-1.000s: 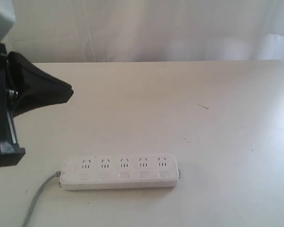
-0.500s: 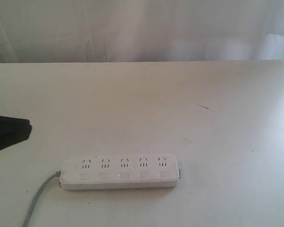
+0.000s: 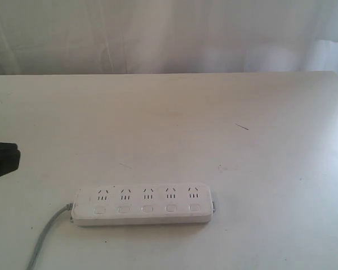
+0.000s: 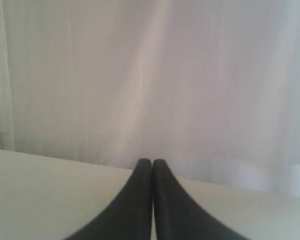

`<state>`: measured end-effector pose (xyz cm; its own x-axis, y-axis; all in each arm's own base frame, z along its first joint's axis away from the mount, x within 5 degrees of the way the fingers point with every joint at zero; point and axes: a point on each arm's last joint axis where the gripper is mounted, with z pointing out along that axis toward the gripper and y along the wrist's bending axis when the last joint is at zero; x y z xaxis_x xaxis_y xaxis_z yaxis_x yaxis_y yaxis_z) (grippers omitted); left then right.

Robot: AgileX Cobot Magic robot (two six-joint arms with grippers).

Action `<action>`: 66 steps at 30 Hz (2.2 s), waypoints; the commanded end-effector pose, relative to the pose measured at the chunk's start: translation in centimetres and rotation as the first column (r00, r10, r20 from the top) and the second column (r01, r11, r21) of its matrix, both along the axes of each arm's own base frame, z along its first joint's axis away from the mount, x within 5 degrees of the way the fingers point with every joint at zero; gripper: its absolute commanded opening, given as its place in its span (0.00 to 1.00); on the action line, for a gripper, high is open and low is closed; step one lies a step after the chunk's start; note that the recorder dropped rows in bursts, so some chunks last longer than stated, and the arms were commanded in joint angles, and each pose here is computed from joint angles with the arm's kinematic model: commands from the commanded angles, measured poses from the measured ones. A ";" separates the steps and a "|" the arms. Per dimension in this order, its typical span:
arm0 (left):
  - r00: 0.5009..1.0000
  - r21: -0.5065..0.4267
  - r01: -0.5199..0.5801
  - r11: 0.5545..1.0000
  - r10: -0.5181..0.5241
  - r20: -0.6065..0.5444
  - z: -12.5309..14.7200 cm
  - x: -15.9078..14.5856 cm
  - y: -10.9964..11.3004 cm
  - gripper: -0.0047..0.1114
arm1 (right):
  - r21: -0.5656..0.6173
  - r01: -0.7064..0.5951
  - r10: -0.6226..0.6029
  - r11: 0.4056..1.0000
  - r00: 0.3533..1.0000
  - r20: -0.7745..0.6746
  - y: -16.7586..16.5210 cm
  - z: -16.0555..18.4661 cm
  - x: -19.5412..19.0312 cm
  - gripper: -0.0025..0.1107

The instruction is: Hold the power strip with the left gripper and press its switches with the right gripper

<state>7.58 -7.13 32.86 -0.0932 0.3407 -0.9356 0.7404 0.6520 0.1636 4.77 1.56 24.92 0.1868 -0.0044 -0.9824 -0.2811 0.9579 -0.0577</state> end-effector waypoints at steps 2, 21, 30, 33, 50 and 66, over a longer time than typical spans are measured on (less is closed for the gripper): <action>1.000 -0.016 0.012 1.000 -0.013 -0.013 -0.2 -0.3 0.0 0.04 | 0.037 0.069 -0.067 0.997 0.996 -0.055 -0.5 -2.2 0.5 0.02; 1.000 0.011 0.000 1.000 0.000 -0.004 -0.9 0.0 0.0 0.04 | -0.046 0.099 -0.104 0.994 0.988 -0.113 -0.1 -3.9 0.7 0.02; 0.984 -0.068 -0.177 0.982 0.176 -0.016 -7.2 1.5 0.6 0.04 | -0.004 0.370 -0.370 0.929 0.927 -0.053 -2.6 -3.2 0.8 0.02; 0.973 -0.122 -0.228 0.966 0.230 0.003 -8.1 1.8 1.0 0.04 | 0.002 0.398 -0.398 0.917 0.916 -0.047 -2.9 -3.2 0.7 0.02; 0.740 -0.243 -0.672 0.699 0.648 -0.180 -14.4 1.0 5.9 0.04 | 0.004 0.411 -0.411 0.912 0.911 -0.044 -3.0 -3.1 0.7 0.02; 0.697 -0.245 -0.717 0.653 0.675 -0.241 -15.6 -2.3 6.3 0.04 | 0.005 0.413 -0.412 0.911 0.910 -0.044 -3.0 -3.1 0.7 0.02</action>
